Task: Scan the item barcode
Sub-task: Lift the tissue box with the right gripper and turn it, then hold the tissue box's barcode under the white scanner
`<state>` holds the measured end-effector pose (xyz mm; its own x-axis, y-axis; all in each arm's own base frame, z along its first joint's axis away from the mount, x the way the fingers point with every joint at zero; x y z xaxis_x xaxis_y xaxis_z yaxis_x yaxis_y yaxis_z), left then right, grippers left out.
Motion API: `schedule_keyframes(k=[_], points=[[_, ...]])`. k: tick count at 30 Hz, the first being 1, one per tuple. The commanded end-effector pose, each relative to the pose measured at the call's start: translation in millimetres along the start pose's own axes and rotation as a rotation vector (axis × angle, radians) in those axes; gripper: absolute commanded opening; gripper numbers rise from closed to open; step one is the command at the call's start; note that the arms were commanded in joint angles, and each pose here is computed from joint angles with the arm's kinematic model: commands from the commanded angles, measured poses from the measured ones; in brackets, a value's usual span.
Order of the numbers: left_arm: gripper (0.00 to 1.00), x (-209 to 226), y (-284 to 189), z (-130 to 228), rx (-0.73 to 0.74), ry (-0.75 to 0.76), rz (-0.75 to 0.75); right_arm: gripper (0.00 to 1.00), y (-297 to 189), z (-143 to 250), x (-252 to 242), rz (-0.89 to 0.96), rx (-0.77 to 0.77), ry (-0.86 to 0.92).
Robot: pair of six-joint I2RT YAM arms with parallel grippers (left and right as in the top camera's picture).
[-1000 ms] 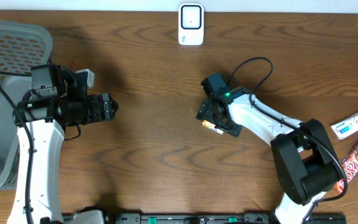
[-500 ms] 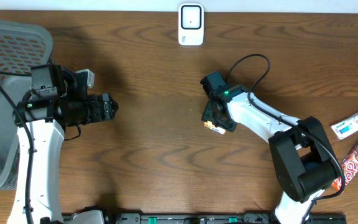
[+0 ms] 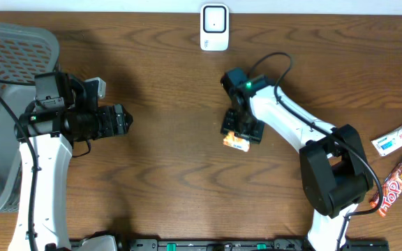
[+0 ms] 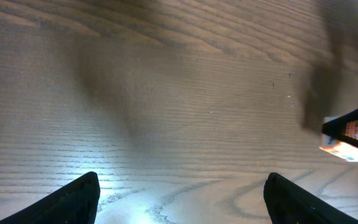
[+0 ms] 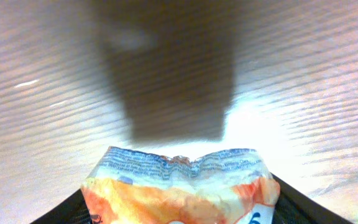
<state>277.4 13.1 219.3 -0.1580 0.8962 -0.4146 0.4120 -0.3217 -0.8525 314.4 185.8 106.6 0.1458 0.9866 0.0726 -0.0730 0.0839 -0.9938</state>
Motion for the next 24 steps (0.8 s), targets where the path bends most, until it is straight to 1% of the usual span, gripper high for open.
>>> schedule_keyframes(k=[1,7,11,13,15,17,20,23,24], points=[[0.85,-1,-2,-3,-0.008,0.021,-0.008,0.67,-21,0,13,-0.102,0.044,-0.063],[0.85,-1,-2,-3,-0.008,0.021,-0.008,0.64,-55,15,17,-0.272,0.222,-0.15],[0.85,-1,-2,-3,-0.008,0.021,-0.008,0.64,-66,19,15,-0.328,0.273,-0.183],[0.85,-1,-2,-3,-0.008,0.021,-0.008,0.64,-67,18,13,-0.334,0.272,-0.194],[0.85,-1,-2,-3,-0.008,0.021,-0.008,0.63,-65,13,10,-0.313,0.241,-0.204],[0.85,-1,-2,-3,-0.008,0.021,-0.008,0.62,-62,1,9,-0.275,0.162,-0.224],[0.85,-1,-2,-3,-0.008,0.021,-0.008,0.62,-62,-21,17,-0.288,0.012,-0.295],[0.85,-1,-2,-3,-0.008,0.021,-0.008,0.6,-66,-44,28,-0.32,-0.138,-0.33],[0.85,-1,-2,-3,-0.008,0.021,-0.008,0.6,-69,-54,33,-0.329,-0.206,-0.348]])
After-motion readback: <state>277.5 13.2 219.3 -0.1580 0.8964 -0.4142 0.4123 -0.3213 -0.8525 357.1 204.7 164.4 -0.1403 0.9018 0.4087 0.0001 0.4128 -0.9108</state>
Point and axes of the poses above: each gripper's point midway between its finger pads, its own y axis out along the fingers, its own x axis along the line the jaws close on, z = x × y, the point moved 7 cm from there along -y, back along the fingers, and after that the axes turned 9 degrees about -y, right-handed, at the moved point
